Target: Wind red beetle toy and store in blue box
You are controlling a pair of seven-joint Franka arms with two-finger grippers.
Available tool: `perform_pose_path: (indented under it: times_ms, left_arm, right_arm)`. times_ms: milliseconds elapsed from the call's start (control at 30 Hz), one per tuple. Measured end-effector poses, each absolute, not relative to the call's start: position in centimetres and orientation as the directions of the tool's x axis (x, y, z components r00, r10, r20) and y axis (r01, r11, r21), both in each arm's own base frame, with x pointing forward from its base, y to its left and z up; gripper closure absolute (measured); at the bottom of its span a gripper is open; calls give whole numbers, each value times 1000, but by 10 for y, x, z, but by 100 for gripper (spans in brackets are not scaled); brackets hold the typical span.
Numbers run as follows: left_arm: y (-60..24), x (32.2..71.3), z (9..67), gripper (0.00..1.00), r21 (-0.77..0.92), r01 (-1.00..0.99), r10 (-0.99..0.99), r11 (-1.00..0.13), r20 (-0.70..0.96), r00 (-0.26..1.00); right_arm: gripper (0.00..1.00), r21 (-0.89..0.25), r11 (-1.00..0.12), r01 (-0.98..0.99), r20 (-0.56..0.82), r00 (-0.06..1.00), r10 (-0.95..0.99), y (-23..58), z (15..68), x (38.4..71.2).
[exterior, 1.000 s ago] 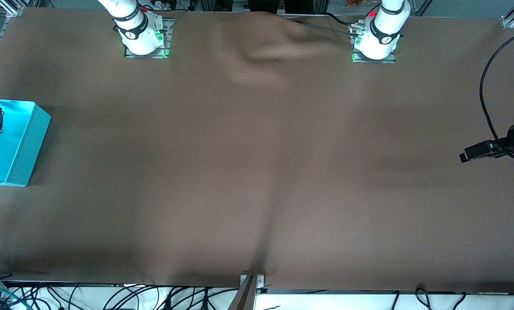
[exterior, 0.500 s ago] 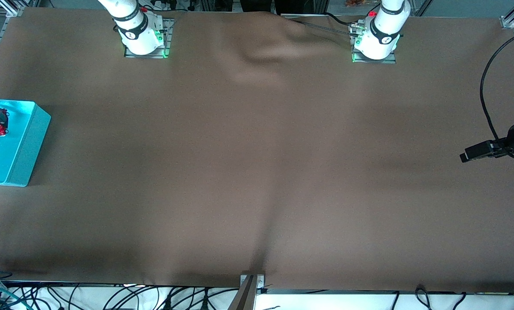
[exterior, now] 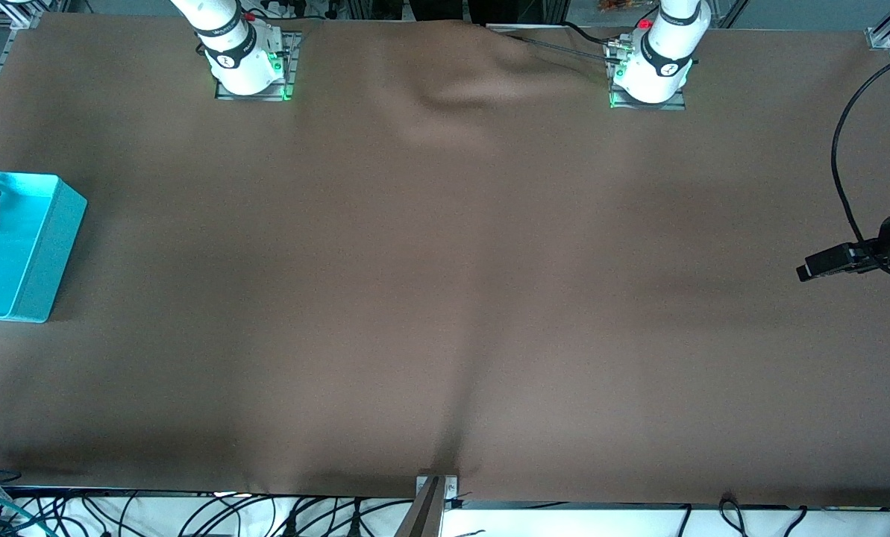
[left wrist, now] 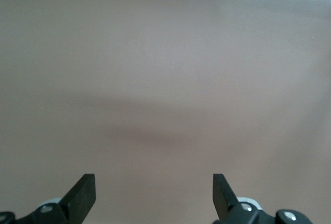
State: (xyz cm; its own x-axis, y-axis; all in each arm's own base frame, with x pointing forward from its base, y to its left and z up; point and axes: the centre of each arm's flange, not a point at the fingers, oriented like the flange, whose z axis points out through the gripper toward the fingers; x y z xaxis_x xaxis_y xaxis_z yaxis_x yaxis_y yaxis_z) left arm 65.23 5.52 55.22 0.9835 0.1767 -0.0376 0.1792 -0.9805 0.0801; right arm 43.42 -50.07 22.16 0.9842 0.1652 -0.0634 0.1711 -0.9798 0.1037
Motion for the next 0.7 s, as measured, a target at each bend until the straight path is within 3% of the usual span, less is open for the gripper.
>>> perform_pose_path:
  times_ms: [167,333,600,700]
  left_arm:
    - [55,652,552,0,80,179,177,-981,-38,984]
    - [55,652,552,0,80,179,177,-981,-38,984]
    - [55,652,552,0,80,179,177,-981,-38,984]
    - [55,652,552,0,80,179,177,-981,-38,984]
  right_arm:
    - [54,85,-982,171,-83,983,164,-498,201,434]
    - [46,68,-985,157,-87,985,151,-498,187,432]
    - [16,71,-987,144,-76,987,139,-500,189,434]
    - [15,55,-991,122,-69,991,118,-497,195,442]
